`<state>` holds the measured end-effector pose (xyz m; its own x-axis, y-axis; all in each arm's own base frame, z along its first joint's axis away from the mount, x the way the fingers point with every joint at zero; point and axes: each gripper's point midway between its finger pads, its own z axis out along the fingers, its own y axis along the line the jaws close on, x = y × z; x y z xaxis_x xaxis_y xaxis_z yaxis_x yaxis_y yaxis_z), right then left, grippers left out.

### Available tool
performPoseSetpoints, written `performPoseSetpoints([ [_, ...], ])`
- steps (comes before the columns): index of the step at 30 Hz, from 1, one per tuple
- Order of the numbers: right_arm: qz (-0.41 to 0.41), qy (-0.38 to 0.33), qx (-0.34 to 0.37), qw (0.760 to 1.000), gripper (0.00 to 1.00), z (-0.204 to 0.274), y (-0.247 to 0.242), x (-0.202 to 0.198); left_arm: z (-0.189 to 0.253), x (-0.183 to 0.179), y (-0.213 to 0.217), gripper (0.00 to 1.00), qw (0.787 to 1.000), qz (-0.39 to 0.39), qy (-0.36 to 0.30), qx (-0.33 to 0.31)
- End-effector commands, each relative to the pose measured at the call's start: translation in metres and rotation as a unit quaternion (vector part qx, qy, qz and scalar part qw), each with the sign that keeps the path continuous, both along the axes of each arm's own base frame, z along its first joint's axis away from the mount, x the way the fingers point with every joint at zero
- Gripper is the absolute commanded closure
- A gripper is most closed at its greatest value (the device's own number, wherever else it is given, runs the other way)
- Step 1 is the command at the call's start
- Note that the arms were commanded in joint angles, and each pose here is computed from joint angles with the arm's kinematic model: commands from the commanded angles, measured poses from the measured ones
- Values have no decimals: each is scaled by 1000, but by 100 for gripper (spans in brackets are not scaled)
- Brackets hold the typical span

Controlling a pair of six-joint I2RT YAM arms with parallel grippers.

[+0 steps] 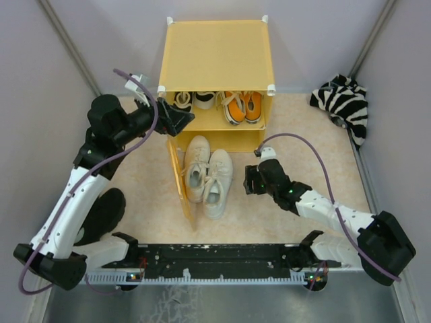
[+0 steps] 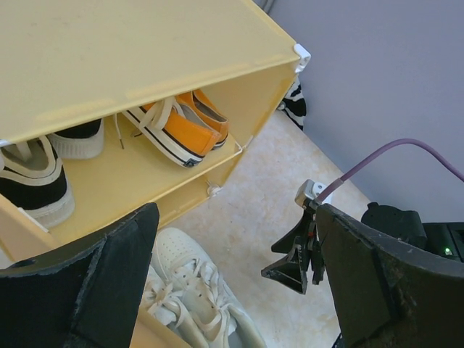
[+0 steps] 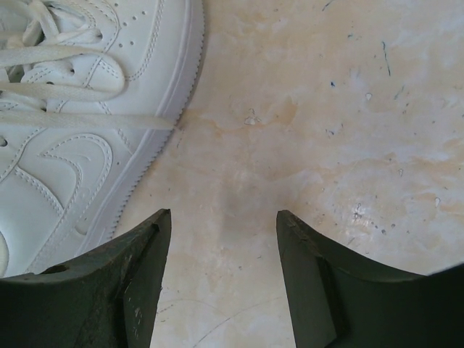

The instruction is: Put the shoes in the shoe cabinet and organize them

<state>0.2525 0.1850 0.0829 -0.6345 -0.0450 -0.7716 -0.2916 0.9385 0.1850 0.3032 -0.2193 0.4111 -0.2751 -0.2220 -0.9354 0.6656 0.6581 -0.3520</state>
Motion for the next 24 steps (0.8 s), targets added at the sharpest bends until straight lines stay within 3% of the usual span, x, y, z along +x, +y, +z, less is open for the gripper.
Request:
performPoseSetpoints([
  [1, 1, -3, 30, 1000, 40, 17, 16, 7, 4, -12, 2, 5, 1000, -9, -4, 7],
  [14, 51, -27, 93, 994, 38, 80, 100, -8, -18, -17, 40, 4, 994, 65, -17, 92],
  [24, 37, 13, 94, 995, 39, 76, 168, -32, -26, -25, 73, 3, 982, 131, -31, 131],
])
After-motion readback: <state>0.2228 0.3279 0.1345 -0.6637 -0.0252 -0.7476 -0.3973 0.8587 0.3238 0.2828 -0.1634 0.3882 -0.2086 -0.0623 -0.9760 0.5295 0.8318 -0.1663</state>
